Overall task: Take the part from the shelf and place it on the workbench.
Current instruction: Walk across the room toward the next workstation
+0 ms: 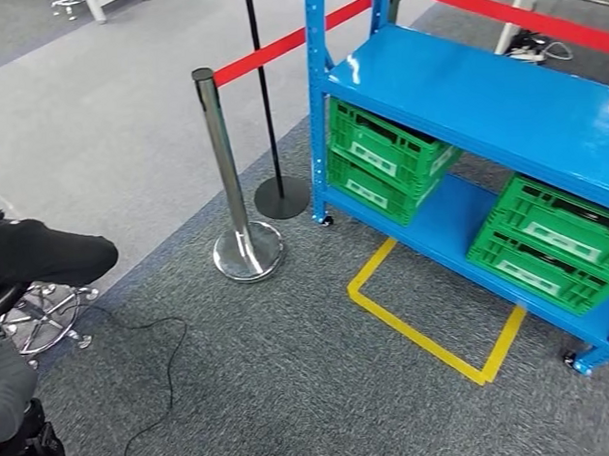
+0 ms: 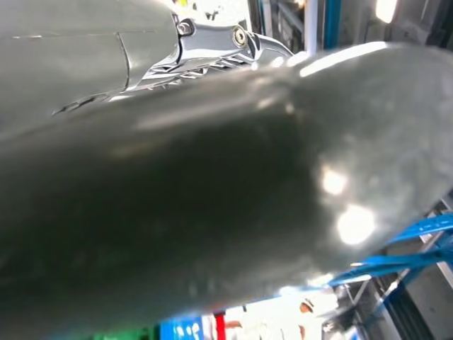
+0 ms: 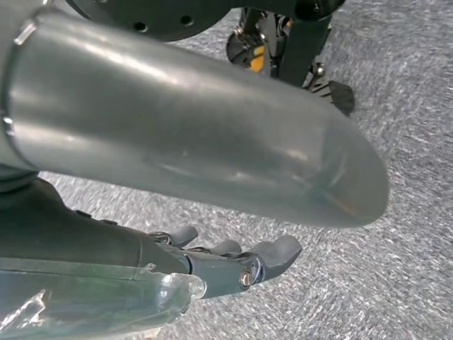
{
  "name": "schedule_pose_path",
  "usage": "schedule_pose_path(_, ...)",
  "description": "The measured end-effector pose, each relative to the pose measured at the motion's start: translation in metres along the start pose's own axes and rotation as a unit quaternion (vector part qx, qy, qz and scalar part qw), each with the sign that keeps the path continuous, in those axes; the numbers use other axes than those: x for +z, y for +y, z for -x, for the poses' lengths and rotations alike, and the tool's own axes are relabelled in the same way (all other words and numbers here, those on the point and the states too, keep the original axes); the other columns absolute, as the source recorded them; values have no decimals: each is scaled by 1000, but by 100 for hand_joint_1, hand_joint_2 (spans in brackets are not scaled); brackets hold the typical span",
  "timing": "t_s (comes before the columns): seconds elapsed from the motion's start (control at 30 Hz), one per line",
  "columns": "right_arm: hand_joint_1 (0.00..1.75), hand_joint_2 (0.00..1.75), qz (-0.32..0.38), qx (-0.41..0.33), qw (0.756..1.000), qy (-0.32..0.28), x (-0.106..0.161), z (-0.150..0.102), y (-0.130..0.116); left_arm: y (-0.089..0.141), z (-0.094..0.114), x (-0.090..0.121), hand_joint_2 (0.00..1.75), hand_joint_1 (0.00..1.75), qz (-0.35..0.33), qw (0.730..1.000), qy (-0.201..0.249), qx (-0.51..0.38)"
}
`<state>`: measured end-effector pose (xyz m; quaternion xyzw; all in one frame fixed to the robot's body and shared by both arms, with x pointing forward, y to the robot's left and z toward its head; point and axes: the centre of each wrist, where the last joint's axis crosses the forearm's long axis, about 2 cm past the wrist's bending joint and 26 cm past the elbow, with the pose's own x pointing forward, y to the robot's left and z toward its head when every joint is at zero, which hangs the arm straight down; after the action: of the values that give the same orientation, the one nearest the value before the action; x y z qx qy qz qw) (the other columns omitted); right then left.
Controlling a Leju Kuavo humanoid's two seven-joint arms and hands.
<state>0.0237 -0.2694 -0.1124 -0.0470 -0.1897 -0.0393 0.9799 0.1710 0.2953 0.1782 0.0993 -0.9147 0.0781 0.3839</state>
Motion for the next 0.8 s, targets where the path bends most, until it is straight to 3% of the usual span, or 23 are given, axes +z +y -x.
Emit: schedule_pose_path(0.8,0,0,1,11,1000,-25,-3,-8,-4,9,-3,6,0,0,-12,1000,-3,-14)
